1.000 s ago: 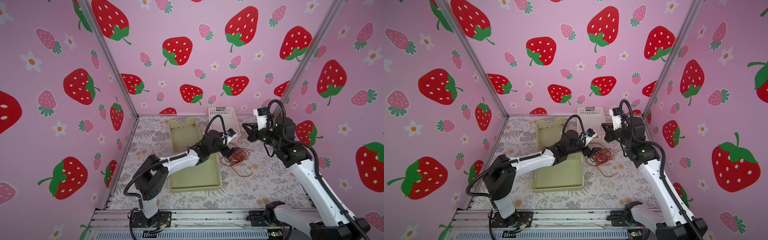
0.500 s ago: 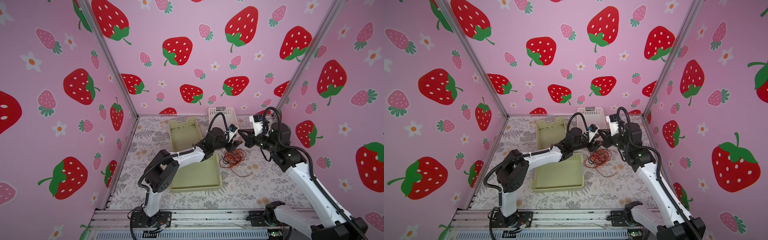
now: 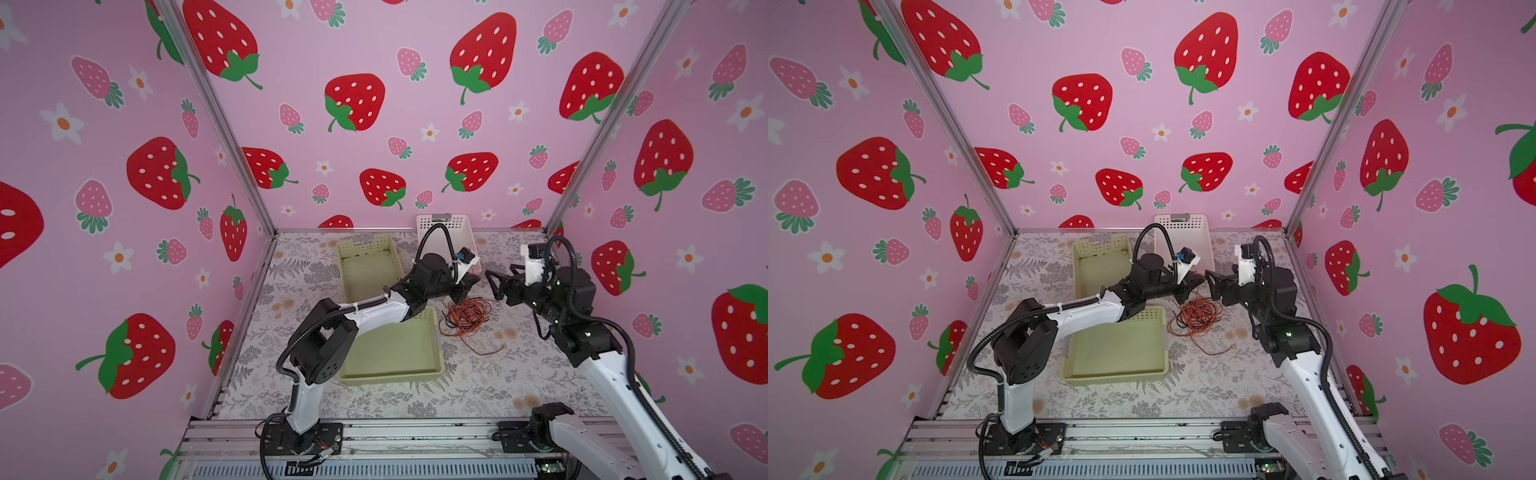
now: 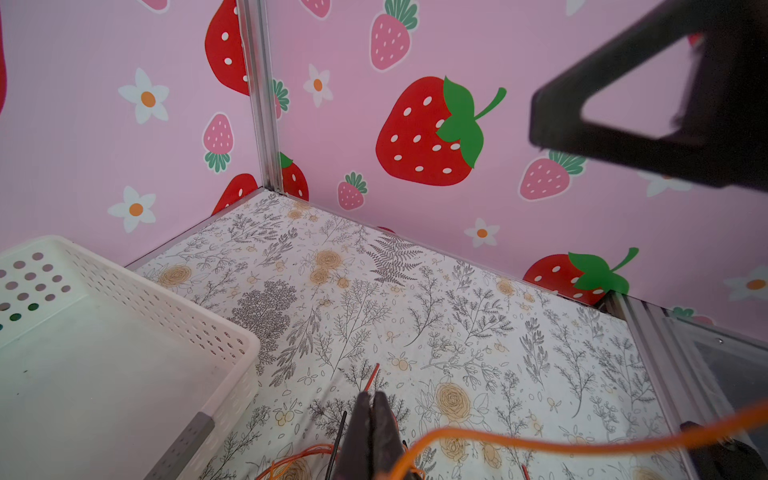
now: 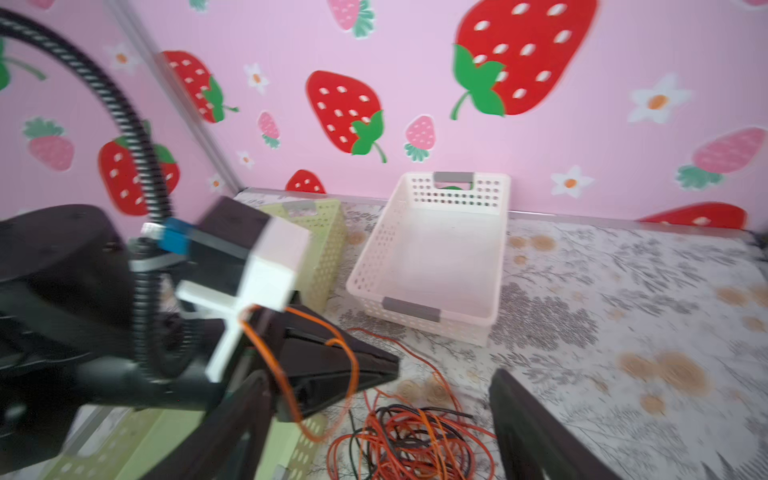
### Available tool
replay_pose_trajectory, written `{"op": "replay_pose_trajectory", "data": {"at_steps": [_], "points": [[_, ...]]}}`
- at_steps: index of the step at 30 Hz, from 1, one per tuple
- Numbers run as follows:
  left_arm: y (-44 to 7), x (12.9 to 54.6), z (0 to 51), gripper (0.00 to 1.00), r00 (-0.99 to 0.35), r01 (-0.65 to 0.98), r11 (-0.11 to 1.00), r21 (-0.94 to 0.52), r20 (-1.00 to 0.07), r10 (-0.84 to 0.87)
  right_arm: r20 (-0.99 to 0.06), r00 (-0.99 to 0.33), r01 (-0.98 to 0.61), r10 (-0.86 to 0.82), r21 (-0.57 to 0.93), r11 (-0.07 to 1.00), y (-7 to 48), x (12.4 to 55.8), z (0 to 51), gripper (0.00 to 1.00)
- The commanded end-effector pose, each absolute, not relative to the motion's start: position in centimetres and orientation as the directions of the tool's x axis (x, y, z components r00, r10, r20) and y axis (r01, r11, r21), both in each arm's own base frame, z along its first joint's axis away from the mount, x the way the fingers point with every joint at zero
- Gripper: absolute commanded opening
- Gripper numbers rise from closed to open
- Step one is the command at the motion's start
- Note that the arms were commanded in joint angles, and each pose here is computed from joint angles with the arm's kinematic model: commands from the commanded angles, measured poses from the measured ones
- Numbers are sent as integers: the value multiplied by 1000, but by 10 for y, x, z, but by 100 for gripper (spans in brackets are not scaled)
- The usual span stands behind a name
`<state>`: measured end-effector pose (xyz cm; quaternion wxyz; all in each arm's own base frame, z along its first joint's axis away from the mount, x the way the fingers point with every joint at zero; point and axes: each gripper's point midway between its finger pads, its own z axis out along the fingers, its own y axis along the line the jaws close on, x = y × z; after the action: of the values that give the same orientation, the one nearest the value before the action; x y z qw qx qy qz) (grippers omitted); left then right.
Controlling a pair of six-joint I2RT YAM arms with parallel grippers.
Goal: Untangle the cables
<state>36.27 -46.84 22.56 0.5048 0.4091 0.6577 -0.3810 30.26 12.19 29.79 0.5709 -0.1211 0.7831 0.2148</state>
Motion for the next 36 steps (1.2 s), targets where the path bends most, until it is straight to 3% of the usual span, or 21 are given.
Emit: {"op": "replay_pose_trajectory", "data": {"at_steps": [1,5,10,14,21,24,29,36], "points": [[-465,361,281,0,-94,935,348,-69,-994,57,-939,-314,-304,139,238,923,88,303,282,86],[-462,359,298,0,-82,937,341,-69,-996,23,-867,-438,-128,239,323,938,64,302,217,88],[-461,352,310,0,-85,948,309,-81,-996,0,-754,-585,-244,298,515,822,106,296,162,87],[-462,345,318,0,-95,954,282,-97,-995,-23,-662,-707,-301,248,599,742,136,297,137,83],[-462,337,322,0,-91,959,266,-95,-996,-26,-622,-756,-375,201,665,646,165,298,132,74],[-462,336,325,0,-89,960,265,-93,-996,-30,-599,-779,-358,182,665,655,168,299,120,65],[-460,333,340,0,-73,961,262,-85,-996,-56,-545,-824,-320,154,672,668,171,301,98,39],[-454,329,358,0,-56,959,272,-75,-996,-76,-579,-804,-340,137,637,692,170,316,102,10]]}}
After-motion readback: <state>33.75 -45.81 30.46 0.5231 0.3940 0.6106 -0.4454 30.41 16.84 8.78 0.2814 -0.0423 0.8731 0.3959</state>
